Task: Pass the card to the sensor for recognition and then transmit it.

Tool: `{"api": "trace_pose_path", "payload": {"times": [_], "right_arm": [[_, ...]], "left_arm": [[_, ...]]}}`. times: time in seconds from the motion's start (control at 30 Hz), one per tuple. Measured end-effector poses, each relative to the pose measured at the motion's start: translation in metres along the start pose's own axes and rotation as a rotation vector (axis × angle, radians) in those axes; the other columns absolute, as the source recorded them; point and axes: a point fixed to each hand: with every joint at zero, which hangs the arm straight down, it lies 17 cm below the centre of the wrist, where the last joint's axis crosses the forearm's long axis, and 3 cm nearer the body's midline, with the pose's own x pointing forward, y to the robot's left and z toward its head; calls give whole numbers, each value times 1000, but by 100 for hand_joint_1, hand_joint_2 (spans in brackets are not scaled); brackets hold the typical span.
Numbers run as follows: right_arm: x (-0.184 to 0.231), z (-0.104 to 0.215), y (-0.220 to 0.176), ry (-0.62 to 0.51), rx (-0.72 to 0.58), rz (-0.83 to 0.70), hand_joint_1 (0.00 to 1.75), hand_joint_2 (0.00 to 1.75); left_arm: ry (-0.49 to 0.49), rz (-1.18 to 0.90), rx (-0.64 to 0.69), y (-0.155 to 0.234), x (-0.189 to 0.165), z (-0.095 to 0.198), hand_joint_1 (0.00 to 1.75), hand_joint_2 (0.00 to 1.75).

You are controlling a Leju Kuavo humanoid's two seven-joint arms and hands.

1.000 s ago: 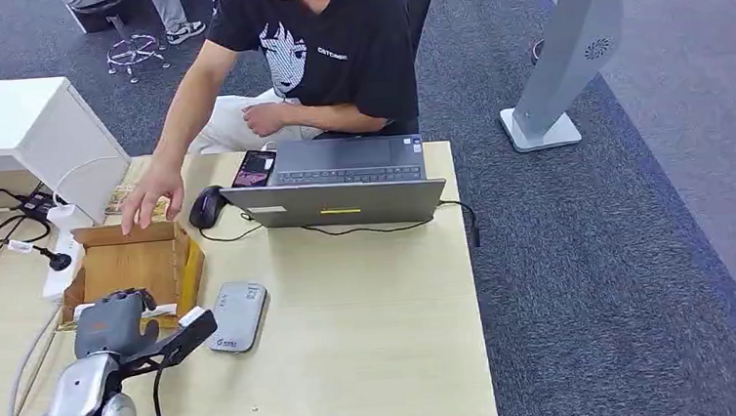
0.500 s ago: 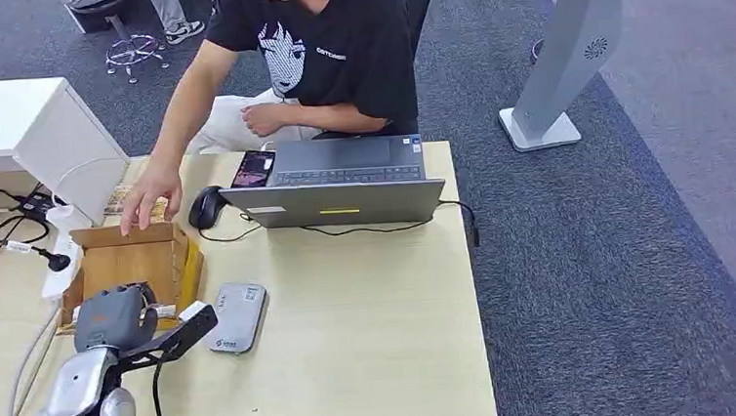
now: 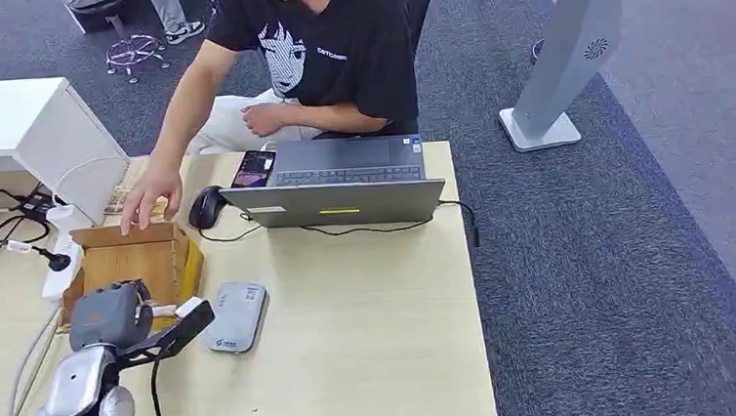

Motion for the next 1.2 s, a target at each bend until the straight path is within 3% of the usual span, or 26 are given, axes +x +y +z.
{"api": "trace_pose_path", "payload": {"times": [0.5, 0.7, 0.73, 1.2], "right_arm": [[-1, 0, -2, 1, -9, -4, 0, 175], [2, 0, -2, -10, -9, -4, 0, 175], [2, 0, -2, -10, -9, -4, 0, 175], [1, 0, -2, -9, -8, 7, 0, 175]], "left_arm": [[68, -143, 321, 172, -30, -57, 175, 175], [78, -140, 387, 207, -29, -65, 175, 175], [74, -139, 395, 210, -27, -66, 0, 175], [-13, -88, 505, 224, 11, -47, 0, 175]]}}
